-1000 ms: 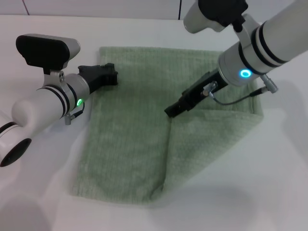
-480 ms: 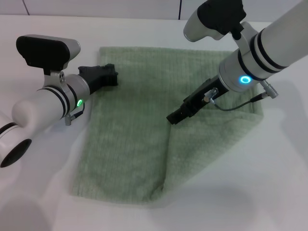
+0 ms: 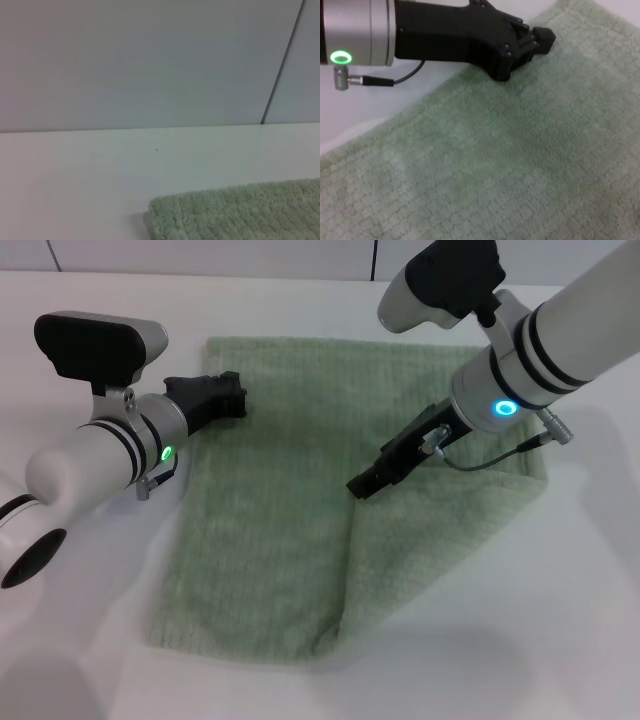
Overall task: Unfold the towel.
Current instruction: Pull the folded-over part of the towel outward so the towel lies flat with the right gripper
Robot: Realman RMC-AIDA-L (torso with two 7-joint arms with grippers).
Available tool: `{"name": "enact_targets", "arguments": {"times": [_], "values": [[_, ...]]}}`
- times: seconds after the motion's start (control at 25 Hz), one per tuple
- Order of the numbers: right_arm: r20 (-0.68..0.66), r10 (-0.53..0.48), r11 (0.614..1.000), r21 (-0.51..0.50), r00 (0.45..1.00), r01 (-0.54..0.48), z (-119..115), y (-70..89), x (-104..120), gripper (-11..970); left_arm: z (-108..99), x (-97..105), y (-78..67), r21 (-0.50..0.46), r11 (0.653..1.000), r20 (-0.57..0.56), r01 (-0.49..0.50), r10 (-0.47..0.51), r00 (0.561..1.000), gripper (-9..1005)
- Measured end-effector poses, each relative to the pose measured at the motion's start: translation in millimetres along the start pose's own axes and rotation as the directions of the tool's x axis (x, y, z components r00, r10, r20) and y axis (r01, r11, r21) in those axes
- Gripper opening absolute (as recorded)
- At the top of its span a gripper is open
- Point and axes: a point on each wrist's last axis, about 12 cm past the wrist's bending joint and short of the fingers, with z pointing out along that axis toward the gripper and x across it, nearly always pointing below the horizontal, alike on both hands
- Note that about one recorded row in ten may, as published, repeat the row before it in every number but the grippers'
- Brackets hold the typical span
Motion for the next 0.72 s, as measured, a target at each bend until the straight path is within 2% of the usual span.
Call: {"name": "enact_targets", "arguments": {"times": [0.72], "values": [[-0.025, -0.036, 0.999, -0.016, 0.999, 0.035, 9.3, 2.8, -4.0, 704, -0.6, 0.4, 0.6, -0.001, 1.000, 0.003, 0.005, -0.005, 1.000, 60]]}}
